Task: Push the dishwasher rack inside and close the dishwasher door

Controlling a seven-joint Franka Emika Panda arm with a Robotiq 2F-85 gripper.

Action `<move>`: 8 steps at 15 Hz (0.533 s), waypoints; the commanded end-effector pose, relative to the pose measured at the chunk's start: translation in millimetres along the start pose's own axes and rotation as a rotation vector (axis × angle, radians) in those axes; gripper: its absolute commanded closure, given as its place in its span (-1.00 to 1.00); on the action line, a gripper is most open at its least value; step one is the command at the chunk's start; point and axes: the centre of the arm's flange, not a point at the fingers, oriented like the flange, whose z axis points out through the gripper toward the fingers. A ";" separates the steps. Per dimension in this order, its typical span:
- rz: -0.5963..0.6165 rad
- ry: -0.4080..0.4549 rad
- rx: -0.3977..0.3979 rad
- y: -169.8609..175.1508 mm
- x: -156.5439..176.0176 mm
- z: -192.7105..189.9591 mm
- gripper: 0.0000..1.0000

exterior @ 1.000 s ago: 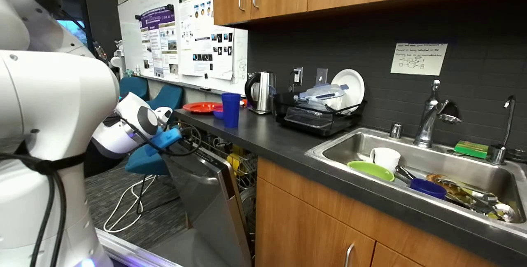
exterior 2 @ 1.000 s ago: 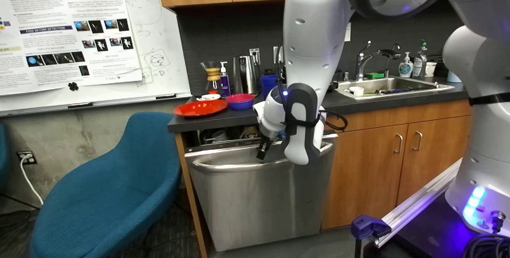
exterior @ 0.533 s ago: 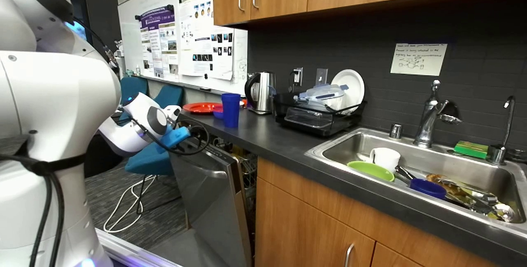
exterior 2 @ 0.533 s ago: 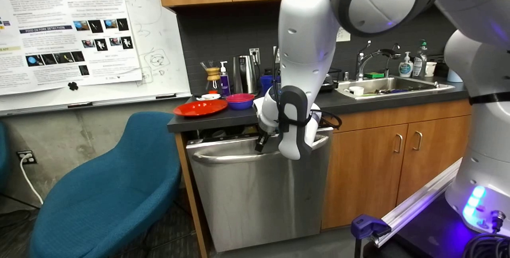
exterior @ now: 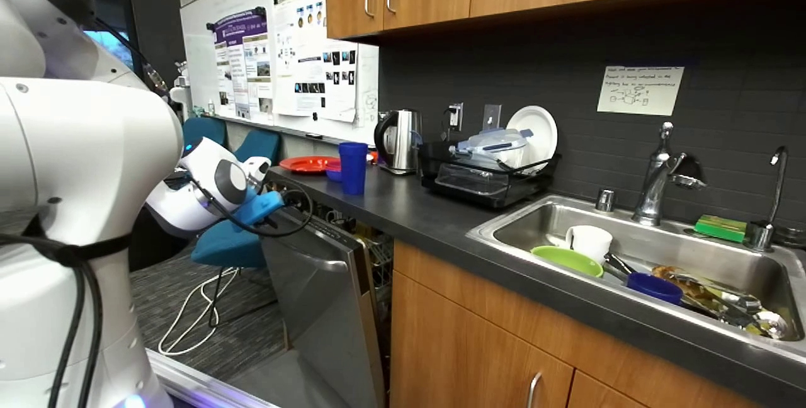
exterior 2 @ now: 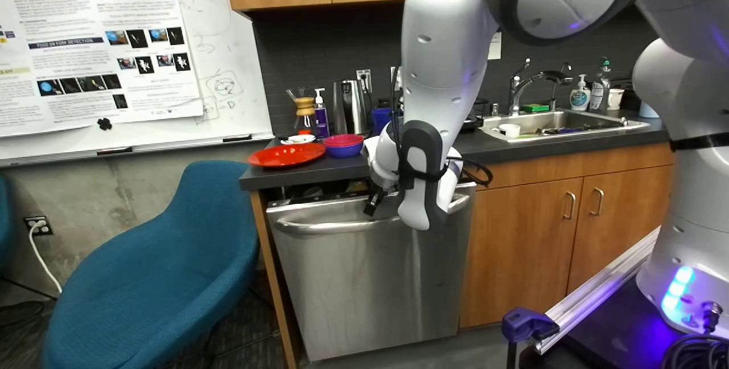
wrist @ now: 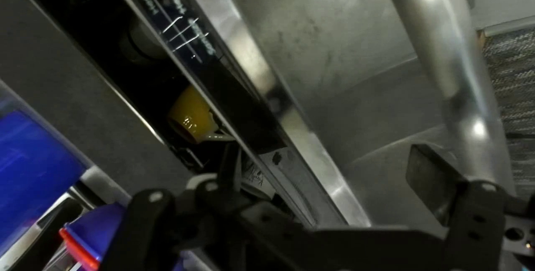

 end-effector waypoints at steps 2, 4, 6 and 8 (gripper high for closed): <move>0.051 0.116 -0.110 20.1 1.0 -35.5 -1.00; 0.066 0.156 -0.149 27.0 11.8 -45.8 -1.00; 0.073 0.181 -0.169 29.4 17.9 -53.6 -1.00; 0.070 0.184 -0.173 29.1 18.5 -58.1 -1.00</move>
